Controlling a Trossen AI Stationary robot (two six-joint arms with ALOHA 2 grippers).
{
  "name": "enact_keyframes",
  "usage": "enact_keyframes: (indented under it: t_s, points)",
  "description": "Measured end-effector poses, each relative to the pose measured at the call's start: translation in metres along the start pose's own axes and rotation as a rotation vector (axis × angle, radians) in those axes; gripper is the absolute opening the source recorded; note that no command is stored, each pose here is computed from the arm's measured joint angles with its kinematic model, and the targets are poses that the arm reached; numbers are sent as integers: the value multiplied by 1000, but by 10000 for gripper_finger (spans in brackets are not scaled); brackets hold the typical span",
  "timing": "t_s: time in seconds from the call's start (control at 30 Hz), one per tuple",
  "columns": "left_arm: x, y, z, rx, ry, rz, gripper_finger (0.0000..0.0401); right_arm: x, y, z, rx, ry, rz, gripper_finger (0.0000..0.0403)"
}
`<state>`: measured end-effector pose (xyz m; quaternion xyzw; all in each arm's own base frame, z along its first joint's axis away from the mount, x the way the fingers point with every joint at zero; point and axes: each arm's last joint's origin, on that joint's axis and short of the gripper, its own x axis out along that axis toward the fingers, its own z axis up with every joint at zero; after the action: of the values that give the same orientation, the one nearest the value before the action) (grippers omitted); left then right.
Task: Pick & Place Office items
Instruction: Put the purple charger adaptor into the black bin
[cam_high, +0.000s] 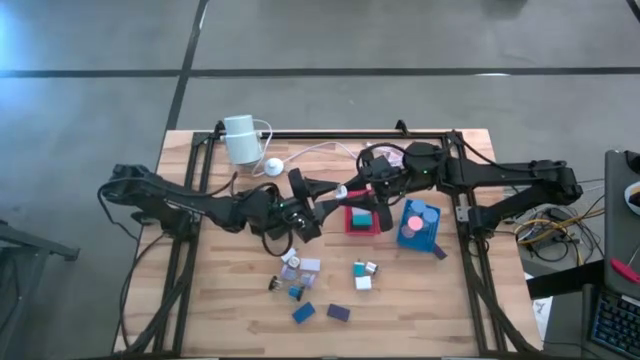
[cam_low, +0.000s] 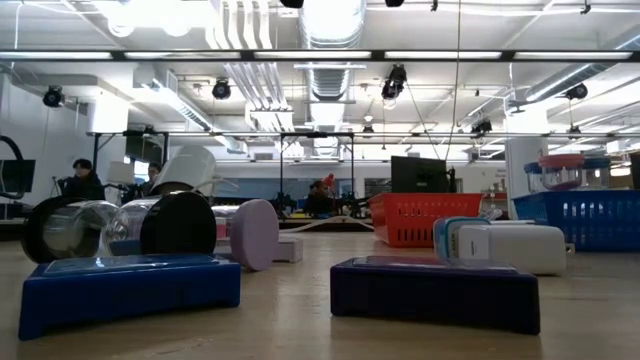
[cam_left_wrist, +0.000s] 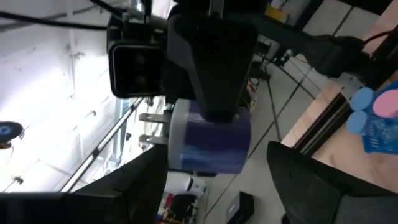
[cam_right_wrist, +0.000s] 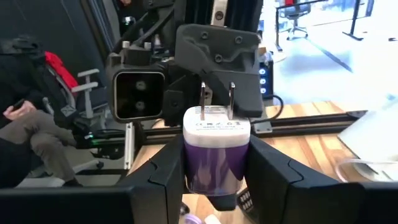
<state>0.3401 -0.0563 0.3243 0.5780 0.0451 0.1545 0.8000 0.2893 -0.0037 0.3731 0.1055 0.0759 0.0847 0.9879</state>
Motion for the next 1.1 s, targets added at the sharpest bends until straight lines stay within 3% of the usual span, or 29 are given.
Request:
enact_keyframes:
  t_s: [0.17, 0.6, 1.1]
  points:
    - [-1, 1, -1, -3, 54, 20, 278, -5, 0, 2, 1, -4, -17, 128]
    - [-9, -1, 14, 69, 18, 25, 279, -7, -9, 0, 14, 18, -74, 129]
    - [-7, 1, 10, 61, 38, 32, 273, -4, -9, -2, 24, 28, -71, 129]
